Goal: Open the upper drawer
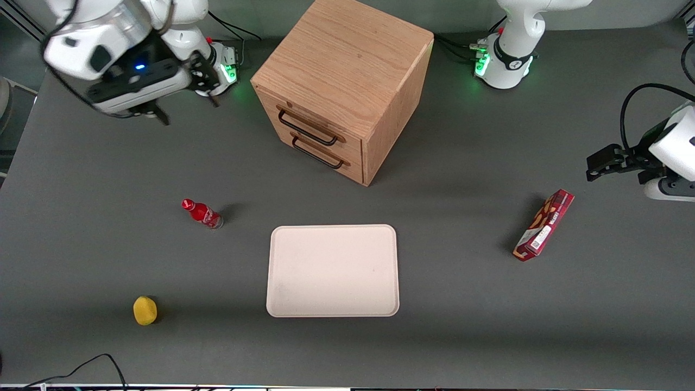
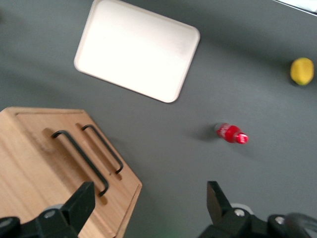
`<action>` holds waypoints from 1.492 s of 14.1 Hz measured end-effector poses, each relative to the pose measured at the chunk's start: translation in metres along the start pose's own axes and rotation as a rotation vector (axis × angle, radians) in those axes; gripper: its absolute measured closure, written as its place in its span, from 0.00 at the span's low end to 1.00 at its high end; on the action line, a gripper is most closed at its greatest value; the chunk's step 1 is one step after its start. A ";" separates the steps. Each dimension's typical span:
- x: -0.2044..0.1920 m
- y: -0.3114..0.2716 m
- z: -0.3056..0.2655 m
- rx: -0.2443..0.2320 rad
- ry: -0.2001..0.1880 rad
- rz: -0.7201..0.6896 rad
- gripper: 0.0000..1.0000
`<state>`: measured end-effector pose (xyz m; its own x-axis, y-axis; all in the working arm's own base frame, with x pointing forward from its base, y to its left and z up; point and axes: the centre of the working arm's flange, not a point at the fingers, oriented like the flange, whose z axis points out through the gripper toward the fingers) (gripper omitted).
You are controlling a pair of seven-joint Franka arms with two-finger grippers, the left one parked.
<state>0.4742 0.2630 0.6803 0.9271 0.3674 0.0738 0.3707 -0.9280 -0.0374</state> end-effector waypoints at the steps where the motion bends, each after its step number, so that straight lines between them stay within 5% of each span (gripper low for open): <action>1: 0.000 -0.018 0.005 0.006 -0.010 -0.064 0.00; 3: 0.006 -0.035 0.021 0.040 -0.037 -0.260 0.00; 6: 0.028 -0.021 0.047 0.202 -0.055 -0.521 0.00; 10: 0.057 0.004 0.103 0.433 -0.086 -0.604 0.00; 12: 0.069 0.011 0.137 0.492 -0.122 -0.606 0.00; 19: 0.063 0.003 0.193 0.518 -0.250 -0.510 0.00; 21: 0.061 -0.003 0.210 0.508 -0.251 -0.476 0.00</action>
<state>0.5416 0.3010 0.4755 0.6219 0.7825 -0.0311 0.6588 -0.5442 -0.5194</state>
